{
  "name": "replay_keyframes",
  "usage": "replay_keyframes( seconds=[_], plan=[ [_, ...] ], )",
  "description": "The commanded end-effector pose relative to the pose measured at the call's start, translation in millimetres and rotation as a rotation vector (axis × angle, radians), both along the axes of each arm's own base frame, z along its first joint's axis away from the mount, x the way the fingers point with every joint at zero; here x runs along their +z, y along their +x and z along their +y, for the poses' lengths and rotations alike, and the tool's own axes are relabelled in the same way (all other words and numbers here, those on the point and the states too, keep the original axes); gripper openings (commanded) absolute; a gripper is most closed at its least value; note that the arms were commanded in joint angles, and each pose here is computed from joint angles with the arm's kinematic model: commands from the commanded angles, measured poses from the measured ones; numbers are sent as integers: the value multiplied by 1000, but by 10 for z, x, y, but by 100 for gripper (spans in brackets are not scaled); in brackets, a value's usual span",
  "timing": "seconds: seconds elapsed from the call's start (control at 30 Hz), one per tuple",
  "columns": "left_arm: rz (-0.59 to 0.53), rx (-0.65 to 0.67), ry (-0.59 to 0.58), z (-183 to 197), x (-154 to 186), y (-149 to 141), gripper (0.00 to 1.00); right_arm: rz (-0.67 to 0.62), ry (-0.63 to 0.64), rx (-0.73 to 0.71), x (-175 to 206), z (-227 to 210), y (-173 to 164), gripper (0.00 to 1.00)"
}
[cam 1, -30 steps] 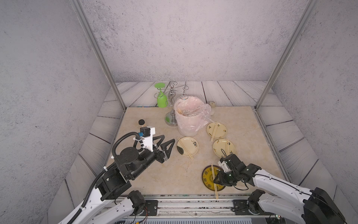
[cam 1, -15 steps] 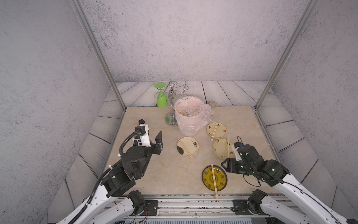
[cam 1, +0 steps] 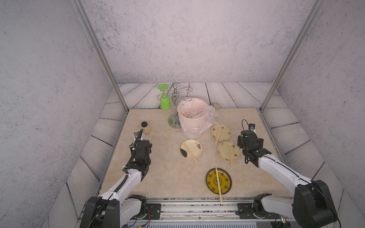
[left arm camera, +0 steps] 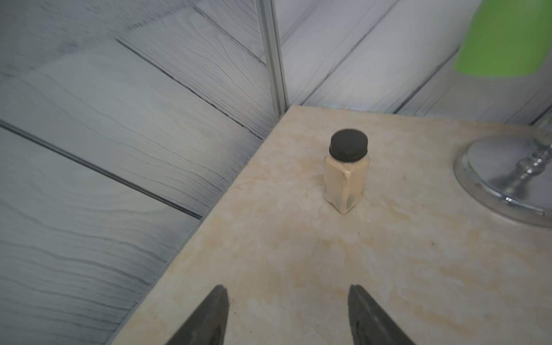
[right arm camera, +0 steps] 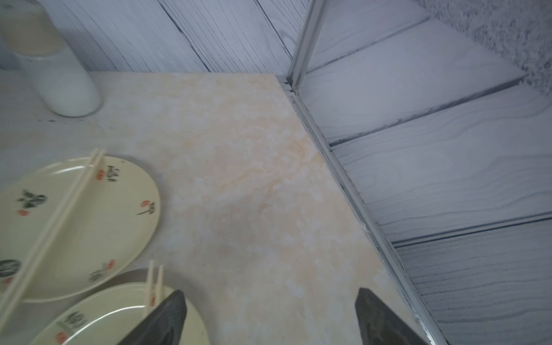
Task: Remove the packaging of disposable chopsticks
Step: Reset both arms
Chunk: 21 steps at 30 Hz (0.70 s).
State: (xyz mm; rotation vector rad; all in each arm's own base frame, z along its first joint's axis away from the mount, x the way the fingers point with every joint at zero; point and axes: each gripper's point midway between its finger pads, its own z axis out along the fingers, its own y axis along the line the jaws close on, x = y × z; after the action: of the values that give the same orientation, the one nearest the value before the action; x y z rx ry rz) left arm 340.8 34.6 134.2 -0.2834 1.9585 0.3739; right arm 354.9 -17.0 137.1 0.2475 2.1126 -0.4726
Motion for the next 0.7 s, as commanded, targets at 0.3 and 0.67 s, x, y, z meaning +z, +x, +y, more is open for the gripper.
replay_keyframes(
  seconds=[0.3,0.67],
  plan=[
    [-144,-383,-44,-319,-246,444,68,-169,105,380,-316,258,394,91],
    [-79,-154,-68,49,-339,596,99,-175,152,175,-486,-146,407,99]
  ],
)
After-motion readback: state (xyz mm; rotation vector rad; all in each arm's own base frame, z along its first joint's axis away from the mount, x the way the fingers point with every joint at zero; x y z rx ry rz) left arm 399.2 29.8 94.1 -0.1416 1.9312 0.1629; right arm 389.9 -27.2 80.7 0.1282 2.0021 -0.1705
